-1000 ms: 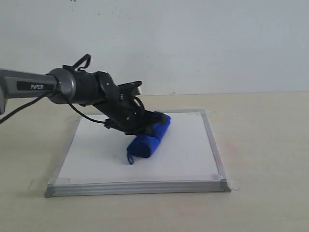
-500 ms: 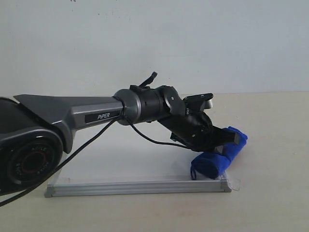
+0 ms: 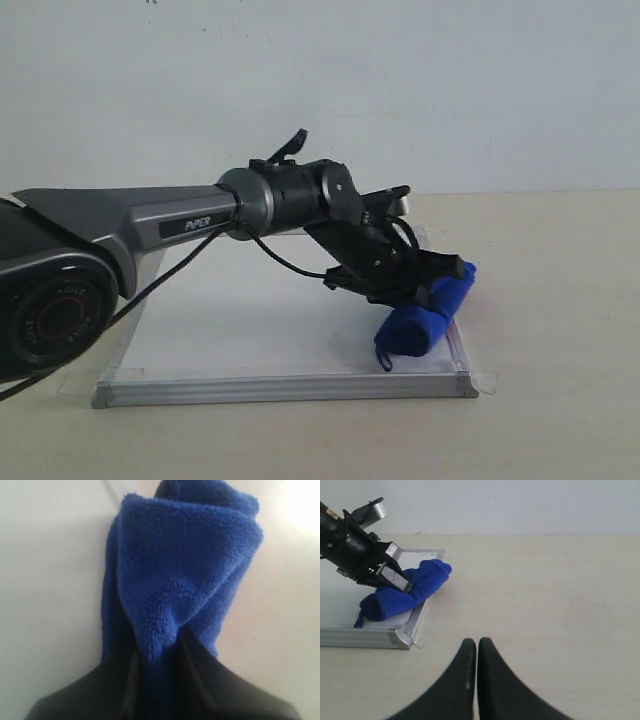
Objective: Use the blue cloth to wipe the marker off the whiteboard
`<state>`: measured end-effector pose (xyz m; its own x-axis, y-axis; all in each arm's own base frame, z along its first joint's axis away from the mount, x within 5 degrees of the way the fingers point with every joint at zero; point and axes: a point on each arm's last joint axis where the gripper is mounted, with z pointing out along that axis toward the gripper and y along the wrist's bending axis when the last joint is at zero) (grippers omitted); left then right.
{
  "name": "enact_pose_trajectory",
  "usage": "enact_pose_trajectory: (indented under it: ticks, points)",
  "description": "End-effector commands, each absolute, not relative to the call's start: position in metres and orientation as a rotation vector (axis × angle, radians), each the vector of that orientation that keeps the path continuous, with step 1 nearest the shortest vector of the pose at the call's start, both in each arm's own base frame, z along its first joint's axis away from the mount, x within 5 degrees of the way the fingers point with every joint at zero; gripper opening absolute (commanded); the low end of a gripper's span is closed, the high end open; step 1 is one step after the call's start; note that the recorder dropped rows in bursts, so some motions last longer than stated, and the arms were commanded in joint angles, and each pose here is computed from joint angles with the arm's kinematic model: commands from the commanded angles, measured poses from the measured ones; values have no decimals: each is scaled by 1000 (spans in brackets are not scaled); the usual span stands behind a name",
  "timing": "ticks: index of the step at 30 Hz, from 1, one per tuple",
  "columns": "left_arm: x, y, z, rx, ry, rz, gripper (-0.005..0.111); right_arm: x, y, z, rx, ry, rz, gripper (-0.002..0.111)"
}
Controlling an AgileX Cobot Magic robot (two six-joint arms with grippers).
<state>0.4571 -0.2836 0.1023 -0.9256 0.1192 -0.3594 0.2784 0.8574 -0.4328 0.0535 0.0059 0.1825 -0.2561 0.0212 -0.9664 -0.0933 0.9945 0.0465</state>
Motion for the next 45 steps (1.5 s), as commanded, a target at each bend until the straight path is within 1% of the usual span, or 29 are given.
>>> enact_pose_trajectory:
  ticks: [1, 7, 11, 16, 20, 26, 29, 33, 36, 40, 41, 42, 45]
  points:
    - [463, -229, 70, 321, 2928, -499, 4, 53, 6, 183, -59, 1817, 107, 1]
    - [470, -221, 84, 295, 2888, -511, 4, 53, 6, 183, -59, 1817, 107, 1]
    - [478, -196, 87, 231, 2909, -505, 4, 53, 6, 183, -59, 1817, 107, 1]
    - [486, -152, 86, 117, 2979, -502, 4, 53, 6, 183, -59, 1817, 107, 1]
    - [488, -131, 88, 61, 3007, -500, 4, 53, 6, 183, -59, 1817, 107, 1]
    - [479, -99, 80, -33, 3026, -444, 4, 53, 6, 183, -59, 1817, 107, 1]
    - [468, -79, 71, -111, 3045, -423, 4, 53, 6, 183, -59, 1817, 107, 1]
    - [452, -56, 69, -213, 3024, -395, 4, 53, 6, 183, -59, 1817, 107, 1]
    - [441, -41, 76, -315, 2962, -403, 4, 53, 6, 183, -59, 1817, 107, 1]
    - [428, -27, 98, -429, 2820, -490, 4, 53, 6, 183, -59, 1817, 107, 1]
    - [425, -26, 103, -447, 2788, -514, 4, 53, 6, 183, -59, 1817, 107, 1]
    - [419, -25, 116, -474, 2722, -568, 4, 53, 6, 183, -59, 1817, 107, 1]
    - [415, -33, 132, -477, 2632, -681, 4, 53, 6, 183, -59, 1817, 107, 1]
